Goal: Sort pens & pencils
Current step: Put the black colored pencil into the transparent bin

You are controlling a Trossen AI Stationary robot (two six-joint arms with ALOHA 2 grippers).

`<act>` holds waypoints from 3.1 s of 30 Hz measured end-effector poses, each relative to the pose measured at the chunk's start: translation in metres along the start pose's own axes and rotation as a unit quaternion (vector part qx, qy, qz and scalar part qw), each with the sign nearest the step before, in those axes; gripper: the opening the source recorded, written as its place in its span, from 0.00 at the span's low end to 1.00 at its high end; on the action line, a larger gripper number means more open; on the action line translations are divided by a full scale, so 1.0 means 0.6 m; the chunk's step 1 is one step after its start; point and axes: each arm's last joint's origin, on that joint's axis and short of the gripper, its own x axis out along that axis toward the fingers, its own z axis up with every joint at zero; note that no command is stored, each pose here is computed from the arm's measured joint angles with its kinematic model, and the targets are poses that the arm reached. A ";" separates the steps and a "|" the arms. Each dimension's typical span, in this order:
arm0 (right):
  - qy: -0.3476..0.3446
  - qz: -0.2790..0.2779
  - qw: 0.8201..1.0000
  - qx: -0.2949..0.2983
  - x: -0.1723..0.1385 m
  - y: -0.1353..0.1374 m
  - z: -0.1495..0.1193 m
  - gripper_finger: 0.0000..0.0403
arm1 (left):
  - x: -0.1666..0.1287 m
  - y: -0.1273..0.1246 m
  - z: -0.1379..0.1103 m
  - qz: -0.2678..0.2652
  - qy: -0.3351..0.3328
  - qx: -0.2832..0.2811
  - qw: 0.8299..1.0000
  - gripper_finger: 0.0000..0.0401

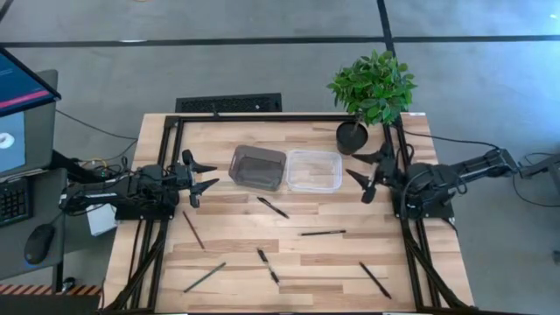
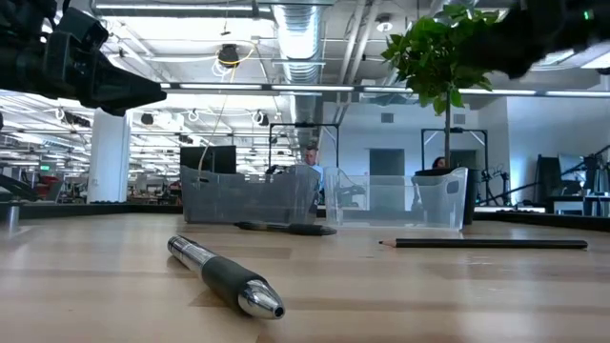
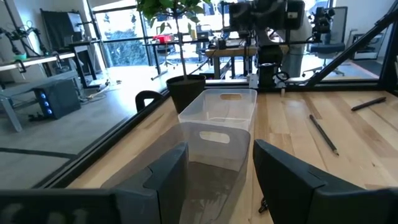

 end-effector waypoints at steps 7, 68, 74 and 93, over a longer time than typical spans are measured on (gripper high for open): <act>0.151 0.005 0.988 -0.024 0.028 0.017 0.070 0.66 | 0.000 0.000 0.000 0.000 0.000 0.005 1.000 0.43; 0.617 0.129 0.773 -0.074 0.093 0.253 -0.140 0.66 | 0.000 0.000 0.000 -0.001 0.003 0.008 1.000 0.43; 0.617 0.130 0.773 -0.074 0.092 0.253 -0.141 0.66 | 0.000 0.000 0.000 0.000 0.003 0.007 1.000 0.43; 0.637 0.163 0.751 -0.060 0.091 0.256 -0.142 0.66 | 0.000 0.000 0.000 0.000 0.003 0.006 1.000 0.43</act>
